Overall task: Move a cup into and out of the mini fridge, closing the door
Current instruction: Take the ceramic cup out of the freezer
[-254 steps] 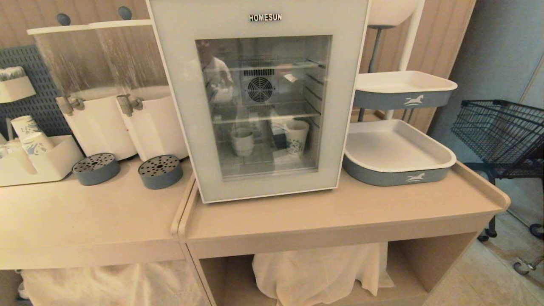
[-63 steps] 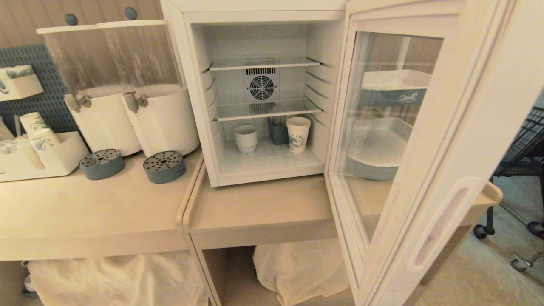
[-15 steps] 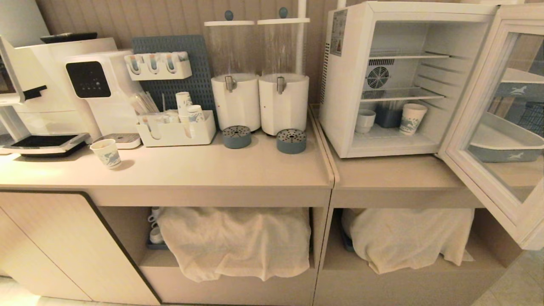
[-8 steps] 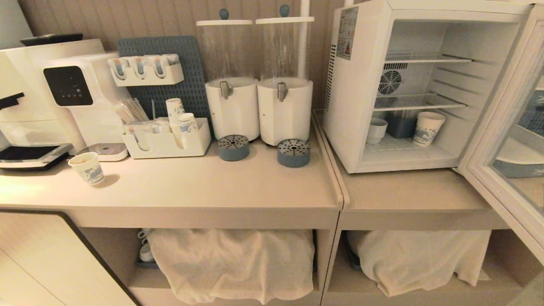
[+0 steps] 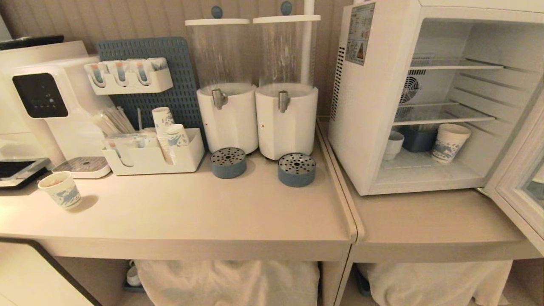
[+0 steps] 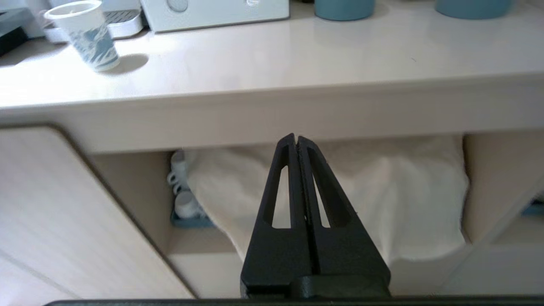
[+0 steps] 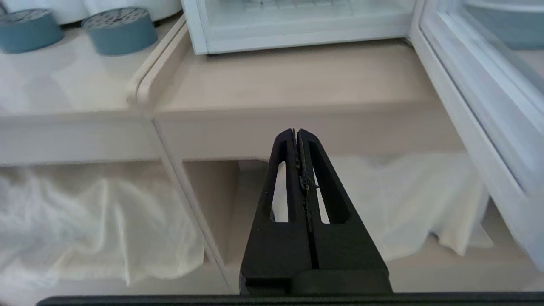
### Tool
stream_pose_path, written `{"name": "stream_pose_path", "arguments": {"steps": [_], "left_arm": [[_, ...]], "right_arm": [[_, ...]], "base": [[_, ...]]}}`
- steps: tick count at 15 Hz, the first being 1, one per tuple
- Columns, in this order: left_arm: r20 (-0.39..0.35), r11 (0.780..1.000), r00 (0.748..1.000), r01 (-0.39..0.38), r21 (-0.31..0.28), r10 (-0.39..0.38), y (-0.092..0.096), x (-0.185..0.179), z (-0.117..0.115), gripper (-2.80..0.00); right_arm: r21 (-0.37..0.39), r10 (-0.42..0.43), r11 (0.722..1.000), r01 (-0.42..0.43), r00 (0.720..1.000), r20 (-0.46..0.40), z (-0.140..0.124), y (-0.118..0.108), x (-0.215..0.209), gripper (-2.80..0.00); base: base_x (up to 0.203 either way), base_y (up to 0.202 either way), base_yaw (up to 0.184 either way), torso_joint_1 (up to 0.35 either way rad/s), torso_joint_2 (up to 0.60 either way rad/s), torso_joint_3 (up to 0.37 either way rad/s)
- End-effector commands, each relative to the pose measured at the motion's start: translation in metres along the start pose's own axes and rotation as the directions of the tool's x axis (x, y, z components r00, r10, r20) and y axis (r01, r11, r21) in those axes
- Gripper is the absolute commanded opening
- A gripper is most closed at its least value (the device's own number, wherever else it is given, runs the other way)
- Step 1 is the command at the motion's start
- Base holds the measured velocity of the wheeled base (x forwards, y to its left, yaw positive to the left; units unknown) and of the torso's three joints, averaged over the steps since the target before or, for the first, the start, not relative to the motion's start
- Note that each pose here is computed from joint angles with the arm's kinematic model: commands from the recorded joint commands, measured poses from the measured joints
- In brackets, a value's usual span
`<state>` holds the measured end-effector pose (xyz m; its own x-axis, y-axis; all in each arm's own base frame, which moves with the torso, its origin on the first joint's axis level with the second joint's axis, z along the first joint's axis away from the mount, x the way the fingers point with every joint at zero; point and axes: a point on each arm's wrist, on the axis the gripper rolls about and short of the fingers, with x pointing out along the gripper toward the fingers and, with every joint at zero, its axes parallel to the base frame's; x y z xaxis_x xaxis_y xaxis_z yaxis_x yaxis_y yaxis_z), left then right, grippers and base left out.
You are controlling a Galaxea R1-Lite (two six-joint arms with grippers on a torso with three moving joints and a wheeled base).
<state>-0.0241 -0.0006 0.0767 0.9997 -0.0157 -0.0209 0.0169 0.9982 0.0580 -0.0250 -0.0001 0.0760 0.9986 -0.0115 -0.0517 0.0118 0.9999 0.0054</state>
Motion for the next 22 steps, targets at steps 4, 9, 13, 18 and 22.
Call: {"name": "stream_pose_path", "arguments": {"steps": [4,9,13,18,22], "left_arm": [[-0.002,1.000,1.000,-0.002,-0.006,0.002,0.000,0.000,0.000,-2.80],[0.001,1.000,1.000,-0.002,-0.005,0.002,0.000,0.000,0.000,-2.80],[0.002,1.000,1.000,-0.007,-0.016,0.007,0.000,0.000,0.000,-2.80],[0.003,0.999,1.000,-0.010,-0.032,0.010,0.000,0.000,0.000,-2.80],[0.003,0.998,1.000,-0.014,-0.068,0.014,0.000,0.000,0.000,-2.80]], "right_arm": [[0.005,-0.005,1.000,0.005,0.999,0.042,0.002,0.000,0.001,-2.80],[0.011,-0.039,0.999,0.038,0.965,0.259,0.095,-0.001,-0.038,-2.80],[-0.005,-0.014,1.000,0.014,0.997,0.079,0.195,0.001,0.003,-2.80],[0.022,0.098,0.995,-0.097,0.926,-0.364,0.191,0.006,0.154,-2.80],[0.096,0.323,0.946,-0.310,0.880,-0.347,0.136,0.014,0.229,-2.80]], "base": [[0.111,0.000,-0.001,0.001,0.00,0.001],[0.000,0.000,0.000,0.000,0.00,0.000],[0.000,0.000,0.000,0.000,0.00,0.000],[0.000,0.000,0.000,0.000,0.00,0.000],[0.000,0.000,0.000,0.000,0.00,0.000]]}}
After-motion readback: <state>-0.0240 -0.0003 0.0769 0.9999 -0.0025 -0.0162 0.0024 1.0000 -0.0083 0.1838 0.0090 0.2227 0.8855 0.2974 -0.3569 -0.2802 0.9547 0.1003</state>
